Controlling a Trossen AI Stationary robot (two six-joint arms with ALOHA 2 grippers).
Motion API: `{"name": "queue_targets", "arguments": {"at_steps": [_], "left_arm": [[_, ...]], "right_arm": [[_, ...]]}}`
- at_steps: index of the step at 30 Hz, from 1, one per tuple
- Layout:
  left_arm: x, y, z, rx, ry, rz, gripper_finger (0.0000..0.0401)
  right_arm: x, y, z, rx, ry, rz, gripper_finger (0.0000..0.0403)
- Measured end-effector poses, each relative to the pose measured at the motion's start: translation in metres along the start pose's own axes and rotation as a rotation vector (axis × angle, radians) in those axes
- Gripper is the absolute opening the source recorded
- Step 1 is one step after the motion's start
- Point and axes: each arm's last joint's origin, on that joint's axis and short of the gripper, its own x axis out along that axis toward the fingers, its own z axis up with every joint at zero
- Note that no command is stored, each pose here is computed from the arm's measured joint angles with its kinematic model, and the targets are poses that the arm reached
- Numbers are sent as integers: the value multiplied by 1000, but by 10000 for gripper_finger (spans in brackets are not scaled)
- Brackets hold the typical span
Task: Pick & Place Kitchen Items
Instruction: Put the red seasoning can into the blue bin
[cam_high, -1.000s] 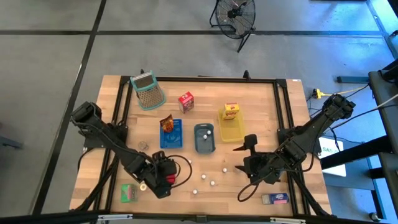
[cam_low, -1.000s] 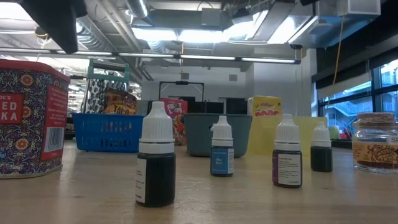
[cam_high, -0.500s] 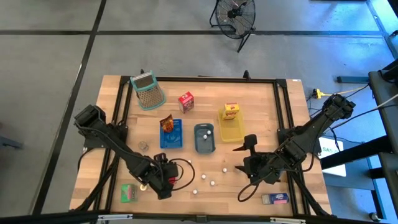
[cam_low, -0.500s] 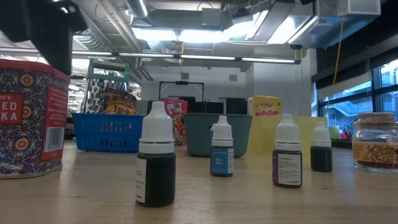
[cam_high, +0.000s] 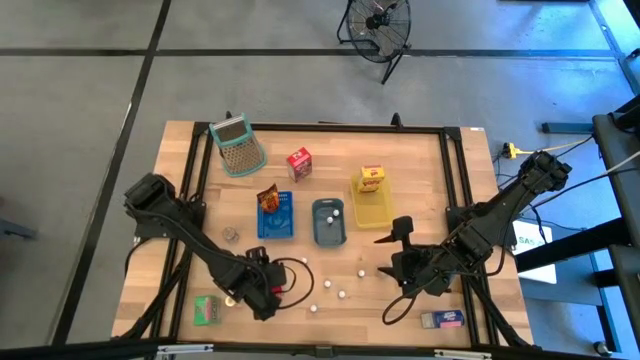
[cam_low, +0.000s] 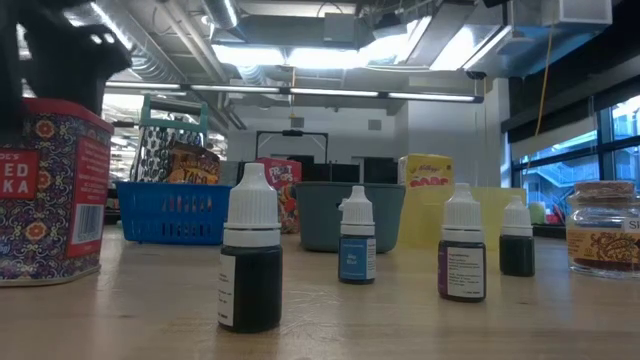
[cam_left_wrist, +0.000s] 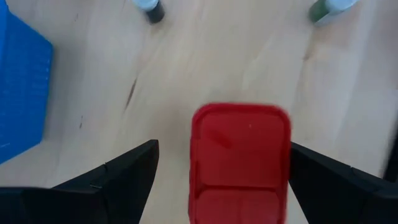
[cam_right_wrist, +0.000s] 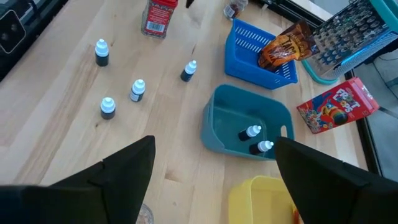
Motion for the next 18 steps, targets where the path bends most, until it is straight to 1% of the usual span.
{"name": "queue_targets", "arguments": {"at_steps": [5, 11, 18], "left_arm": [[13, -1, 0, 4, 50, 9, 333], [29, -4, 1, 8, 120, -21, 333], [33, -1, 6, 24, 131, -31, 328]], "right_arm": [[0, 0, 0, 2, 0, 0, 332], [0, 0, 0, 2, 0, 0, 332], [0, 0, 0, 2, 0, 0, 332]]}}
